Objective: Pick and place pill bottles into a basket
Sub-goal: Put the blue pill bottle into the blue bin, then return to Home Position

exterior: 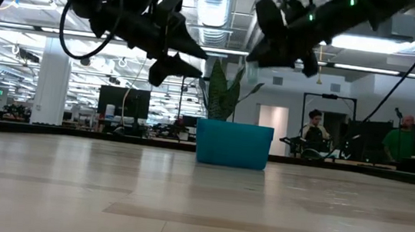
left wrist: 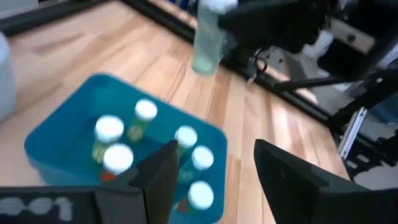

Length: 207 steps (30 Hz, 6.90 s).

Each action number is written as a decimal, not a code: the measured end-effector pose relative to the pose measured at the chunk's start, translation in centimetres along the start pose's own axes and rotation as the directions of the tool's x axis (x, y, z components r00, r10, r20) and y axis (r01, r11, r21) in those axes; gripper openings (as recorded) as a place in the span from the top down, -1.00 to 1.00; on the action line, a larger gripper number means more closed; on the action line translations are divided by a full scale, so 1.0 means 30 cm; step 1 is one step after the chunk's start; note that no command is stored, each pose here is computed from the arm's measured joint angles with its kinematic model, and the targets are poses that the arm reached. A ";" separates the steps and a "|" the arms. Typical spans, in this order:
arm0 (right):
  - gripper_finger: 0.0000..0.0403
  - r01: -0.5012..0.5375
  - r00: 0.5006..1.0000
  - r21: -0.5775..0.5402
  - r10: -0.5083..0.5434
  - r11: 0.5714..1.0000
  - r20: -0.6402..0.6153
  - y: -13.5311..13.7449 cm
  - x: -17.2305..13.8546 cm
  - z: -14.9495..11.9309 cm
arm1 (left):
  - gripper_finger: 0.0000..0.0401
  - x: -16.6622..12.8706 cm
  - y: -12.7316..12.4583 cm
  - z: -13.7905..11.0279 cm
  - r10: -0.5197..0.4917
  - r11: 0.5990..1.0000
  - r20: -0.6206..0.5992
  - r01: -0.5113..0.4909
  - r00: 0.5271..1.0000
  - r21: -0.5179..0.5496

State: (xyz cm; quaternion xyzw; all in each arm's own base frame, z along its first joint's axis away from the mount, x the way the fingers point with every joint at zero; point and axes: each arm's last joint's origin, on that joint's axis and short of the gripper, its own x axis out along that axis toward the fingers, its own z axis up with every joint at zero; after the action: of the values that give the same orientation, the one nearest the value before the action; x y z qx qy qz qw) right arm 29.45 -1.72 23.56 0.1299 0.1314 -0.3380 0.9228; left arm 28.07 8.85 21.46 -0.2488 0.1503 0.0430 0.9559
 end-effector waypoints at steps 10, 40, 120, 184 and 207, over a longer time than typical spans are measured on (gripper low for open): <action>0.53 0.058 0.997 0.042 -0.060 0.997 0.038 -0.115 0.058 -0.116 | 0.01 -0.001 0.013 -0.024 0.053 0.998 -0.063 -0.055 0.997 -0.030; 0.53 -0.012 1.000 -0.058 0.011 0.998 -0.009 -0.133 0.273 -0.217 | 0.01 -0.002 0.018 -0.030 0.090 0.995 -0.074 -0.093 0.993 -0.033; 0.30 -0.339 0.927 0.266 0.272 0.902 0.259 -0.022 -0.562 0.099 | 0.18 -0.594 -0.183 -0.291 -0.212 0.972 0.316 0.167 0.925 0.163; 0.39 -0.737 0.561 -0.047 0.649 0.674 0.513 -0.410 -0.615 -0.094 | 0.18 -0.537 -0.096 -0.429 -0.112 0.983 0.334 0.054 0.936 0.177; 0.50 -0.688 0.639 -0.082 0.655 0.721 0.404 -0.421 -0.494 -0.234 | 0.18 -0.536 -0.095 -0.430 -0.110 0.983 0.333 0.053 0.936 0.177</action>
State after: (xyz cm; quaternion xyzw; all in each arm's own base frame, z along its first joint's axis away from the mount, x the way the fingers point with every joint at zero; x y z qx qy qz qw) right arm 9.14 0.02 20.02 0.1329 -0.1337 0.0050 0.9820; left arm 9.78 -0.06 17.02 -0.1634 -0.0252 0.0332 0.9857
